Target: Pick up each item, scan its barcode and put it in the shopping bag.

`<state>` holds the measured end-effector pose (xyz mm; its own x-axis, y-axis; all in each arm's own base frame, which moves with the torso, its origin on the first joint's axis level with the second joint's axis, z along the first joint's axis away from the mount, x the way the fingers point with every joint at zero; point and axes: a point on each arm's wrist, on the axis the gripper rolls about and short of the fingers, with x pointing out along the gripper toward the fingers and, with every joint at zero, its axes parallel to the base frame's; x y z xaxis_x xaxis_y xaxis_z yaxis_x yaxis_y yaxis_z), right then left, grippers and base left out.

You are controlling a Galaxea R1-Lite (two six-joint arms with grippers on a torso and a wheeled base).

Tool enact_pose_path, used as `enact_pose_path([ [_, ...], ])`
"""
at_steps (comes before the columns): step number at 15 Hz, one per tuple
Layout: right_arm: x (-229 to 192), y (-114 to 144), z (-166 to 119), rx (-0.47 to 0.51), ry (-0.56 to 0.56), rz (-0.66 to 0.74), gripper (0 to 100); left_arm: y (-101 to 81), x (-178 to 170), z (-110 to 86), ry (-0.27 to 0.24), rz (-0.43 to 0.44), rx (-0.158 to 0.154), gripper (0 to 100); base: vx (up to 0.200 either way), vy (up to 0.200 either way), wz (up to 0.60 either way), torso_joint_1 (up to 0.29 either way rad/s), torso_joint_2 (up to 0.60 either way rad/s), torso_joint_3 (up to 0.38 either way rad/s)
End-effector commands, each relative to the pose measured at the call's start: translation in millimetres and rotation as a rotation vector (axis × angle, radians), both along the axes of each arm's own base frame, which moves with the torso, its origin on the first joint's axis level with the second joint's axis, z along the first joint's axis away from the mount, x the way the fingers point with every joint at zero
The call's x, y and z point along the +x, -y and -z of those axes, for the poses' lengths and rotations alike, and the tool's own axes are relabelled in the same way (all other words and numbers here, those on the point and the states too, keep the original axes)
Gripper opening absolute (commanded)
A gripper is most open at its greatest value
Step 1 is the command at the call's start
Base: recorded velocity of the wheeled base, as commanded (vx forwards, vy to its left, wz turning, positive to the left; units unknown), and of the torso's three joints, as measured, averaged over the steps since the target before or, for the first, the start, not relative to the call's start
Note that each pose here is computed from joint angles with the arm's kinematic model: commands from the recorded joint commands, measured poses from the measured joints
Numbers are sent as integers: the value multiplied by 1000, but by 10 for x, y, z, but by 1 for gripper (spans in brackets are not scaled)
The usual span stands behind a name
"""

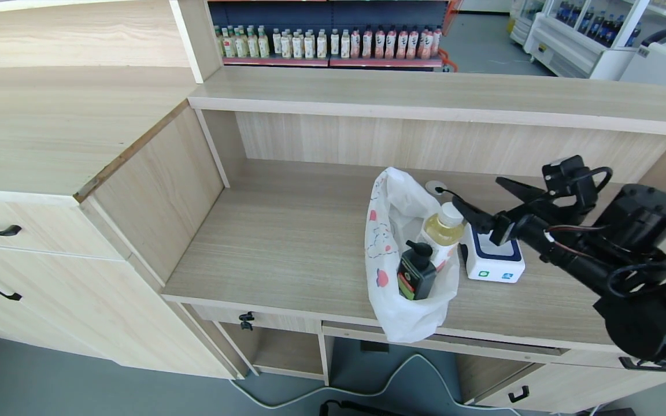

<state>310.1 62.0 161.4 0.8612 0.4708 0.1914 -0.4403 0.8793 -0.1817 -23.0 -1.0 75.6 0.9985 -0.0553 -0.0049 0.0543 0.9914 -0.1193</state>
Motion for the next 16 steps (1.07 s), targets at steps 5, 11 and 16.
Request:
enact_pose_path([
  [5, -1536, 600, -421, 56, -147, 426, 100, 0, 0, 0, 0, 0, 0, 100, 0, 0, 0, 0, 0, 0],
  [11, -2828, 600, 296, 70, -160, 402, 100, 0, 0, 0, 0, 0, 0, 100, 0, 0, 0, 0, 0, 0],
  [16, -3303, 606, 786, 52, -184, 448, 100, 0, 0, 0, 0, 0, 0, 100, 0, 0, 0, 0, 0, 0],
])
